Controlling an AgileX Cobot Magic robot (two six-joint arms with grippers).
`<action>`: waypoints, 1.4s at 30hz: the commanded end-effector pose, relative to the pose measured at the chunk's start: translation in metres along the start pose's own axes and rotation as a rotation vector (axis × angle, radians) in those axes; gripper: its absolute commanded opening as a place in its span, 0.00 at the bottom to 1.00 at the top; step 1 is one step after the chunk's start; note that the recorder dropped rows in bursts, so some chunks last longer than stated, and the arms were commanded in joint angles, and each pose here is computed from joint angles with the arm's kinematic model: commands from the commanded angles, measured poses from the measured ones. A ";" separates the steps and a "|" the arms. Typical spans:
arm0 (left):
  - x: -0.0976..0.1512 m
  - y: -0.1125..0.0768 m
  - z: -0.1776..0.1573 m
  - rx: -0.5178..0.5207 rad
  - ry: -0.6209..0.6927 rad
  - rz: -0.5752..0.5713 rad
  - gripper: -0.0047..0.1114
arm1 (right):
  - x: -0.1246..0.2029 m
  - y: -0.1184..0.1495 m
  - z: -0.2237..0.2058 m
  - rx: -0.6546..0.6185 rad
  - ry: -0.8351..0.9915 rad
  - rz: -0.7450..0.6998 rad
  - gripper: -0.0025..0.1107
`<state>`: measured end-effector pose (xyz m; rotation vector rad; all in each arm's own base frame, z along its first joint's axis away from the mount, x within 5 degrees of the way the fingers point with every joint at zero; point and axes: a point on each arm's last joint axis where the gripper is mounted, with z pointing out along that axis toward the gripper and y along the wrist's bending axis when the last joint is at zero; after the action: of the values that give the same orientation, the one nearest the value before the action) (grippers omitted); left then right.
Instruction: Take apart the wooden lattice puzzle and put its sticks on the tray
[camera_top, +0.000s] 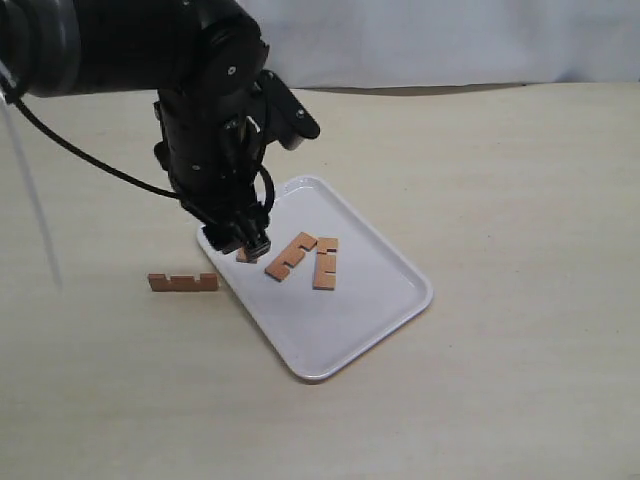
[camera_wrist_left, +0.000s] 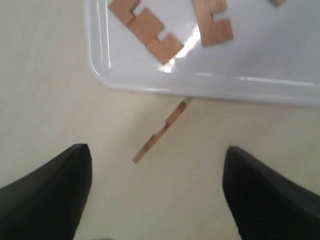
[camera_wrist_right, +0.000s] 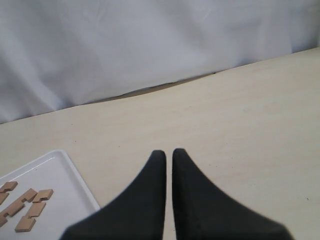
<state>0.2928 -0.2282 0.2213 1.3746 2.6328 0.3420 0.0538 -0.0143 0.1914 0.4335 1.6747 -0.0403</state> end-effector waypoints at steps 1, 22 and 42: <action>0.017 -0.001 0.007 0.042 0.059 0.047 0.64 | 0.000 0.000 0.000 -0.002 -0.003 -0.008 0.06; 0.042 0.009 0.071 0.084 -0.184 0.083 0.64 | 0.000 0.000 0.000 -0.002 -0.003 -0.008 0.06; 0.052 0.027 0.082 0.230 -0.201 -0.146 0.64 | 0.000 0.000 0.000 -0.002 -0.003 -0.008 0.06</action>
<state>0.3036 -0.1585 0.1484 1.1980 2.6516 -0.1023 0.0538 -0.0143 0.1914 0.4335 1.6747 -0.0403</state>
